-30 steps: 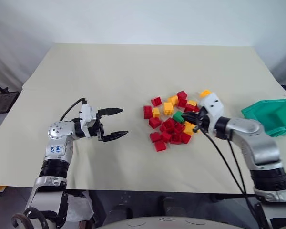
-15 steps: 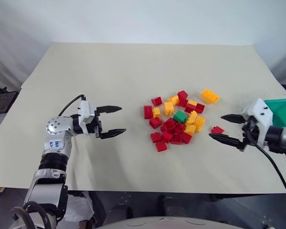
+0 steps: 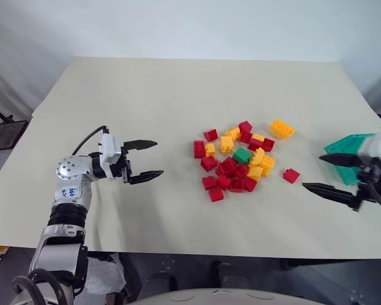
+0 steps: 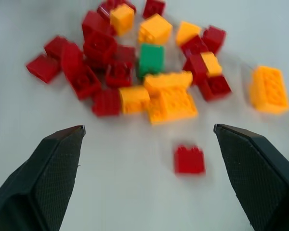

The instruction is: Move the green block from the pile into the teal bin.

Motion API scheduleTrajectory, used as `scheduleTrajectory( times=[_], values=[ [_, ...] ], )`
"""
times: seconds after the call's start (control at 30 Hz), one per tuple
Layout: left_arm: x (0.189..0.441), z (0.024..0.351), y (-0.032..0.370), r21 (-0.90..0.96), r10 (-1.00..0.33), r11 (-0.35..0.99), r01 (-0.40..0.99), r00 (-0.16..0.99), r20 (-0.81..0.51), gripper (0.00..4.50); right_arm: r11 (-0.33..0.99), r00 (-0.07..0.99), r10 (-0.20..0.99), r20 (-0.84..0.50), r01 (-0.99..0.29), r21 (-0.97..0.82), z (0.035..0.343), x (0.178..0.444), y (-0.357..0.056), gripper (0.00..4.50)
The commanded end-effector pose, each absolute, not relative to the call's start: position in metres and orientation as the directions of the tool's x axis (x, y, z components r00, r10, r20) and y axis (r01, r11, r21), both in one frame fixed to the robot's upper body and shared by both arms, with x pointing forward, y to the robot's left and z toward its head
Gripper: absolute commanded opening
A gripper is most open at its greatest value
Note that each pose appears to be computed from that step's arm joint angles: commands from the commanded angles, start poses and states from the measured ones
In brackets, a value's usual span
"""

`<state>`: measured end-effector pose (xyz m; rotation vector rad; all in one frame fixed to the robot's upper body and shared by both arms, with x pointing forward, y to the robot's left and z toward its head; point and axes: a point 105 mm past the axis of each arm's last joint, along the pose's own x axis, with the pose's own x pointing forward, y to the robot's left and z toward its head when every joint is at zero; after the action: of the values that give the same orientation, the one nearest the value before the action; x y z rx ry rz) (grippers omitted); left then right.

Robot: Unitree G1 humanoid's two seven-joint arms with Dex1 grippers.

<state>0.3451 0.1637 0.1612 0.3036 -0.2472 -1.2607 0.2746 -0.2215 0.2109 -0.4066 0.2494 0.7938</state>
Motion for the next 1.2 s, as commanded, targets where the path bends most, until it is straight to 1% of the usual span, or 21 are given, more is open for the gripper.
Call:
scheduleTrajectory(
  times=[0.03,0.2,0.3,0.57,0.77,0.9,1.0,1.07,1.1,1.13,1.17,1.2],
  values=[
    [0.345,0.169,0.16,0.393,-0.959,0.272,0.878,0.282,0.035,4.5,0.594,0.634,0.661,-0.4,-0.769,-0.237,0.198,0.295,-0.191,4.48],
    [0.343,0.169,0.155,0.401,-0.963,0.262,0.878,0.268,0.044,4.5,0.561,0.617,0.656,-0.435,-0.784,-0.266,0.194,0.332,-0.172,4.48],
    [0.341,0.168,0.154,0.405,-0.964,0.259,0.877,0.263,0.047,4.5,0.55,0.613,0.636,-0.468,-0.786,-0.282,0.191,0.352,-0.171,4.48],
    [0.337,0.163,0.154,0.411,-0.964,0.256,0.875,0.26,0.048,4.5,0.508,0.569,0.595,-0.568,-0.814,-0.282,0.172,0.39,-0.165,4.48],
    [0.337,0.163,0.152,0.418,-0.963,0.263,0.869,0.264,0.058,4.5,0.48,0.551,0.594,-0.587,-0.827,-0.291,0.167,0.403,-0.159,4.48],
    [0.336,0.162,0.15,0.42,-0.963,0.264,0.868,0.262,0.062,4.5,0.453,0.521,0.59,-0.617,-0.846,-0.281,0.16,0.403,-0.157,4.48],
    [0.334,0.161,0.15,0.42,-0.963,0.266,0.868,0.264,0.064,4.5,0.431,0.498,0.597,-0.629,-0.86,-0.272,0.16,0.398,-0.157,3.91],
    [0.334,0.161,0.15,0.419,-0.963,0.265,0.868,0.263,0.064,4.5,0.423,0.492,0.6,-0.631,-0.864,-0.272,0.162,0.395,-0.158,3.23],
    [0.333,0.161,0.15,0.419,-0.963,0.266,0.868,0.263,0.065,4.5,0.424,0.496,0.596,-0.631,-0.862,-0.277,0.163,0.395,-0.16,2.97],
    [0.333,0.161,0.149,0.419,-0.963,0.265,0.868,0.263,0.065,4.5,0.43,0.505,0.589,-0.631,-0.857,-0.284,0.165,0.395,-0.161,2.54],
    [0.334,0.161,0.149,0.418,-0.963,0.265,0.869,0.262,0.065,4.5,0.437,0.513,0.58,-0.632,-0.852,-0.29,0.166,0.395,-0.163,2.29],
    [0.334,0.161,0.149,0.418,-0.963,0.264,0.869,0.262,0.065,4.5,0.44,0.517,0.577,-0.632,-0.849,-0.293,0.167,0.395,-0.164,1.91]
  ],
)
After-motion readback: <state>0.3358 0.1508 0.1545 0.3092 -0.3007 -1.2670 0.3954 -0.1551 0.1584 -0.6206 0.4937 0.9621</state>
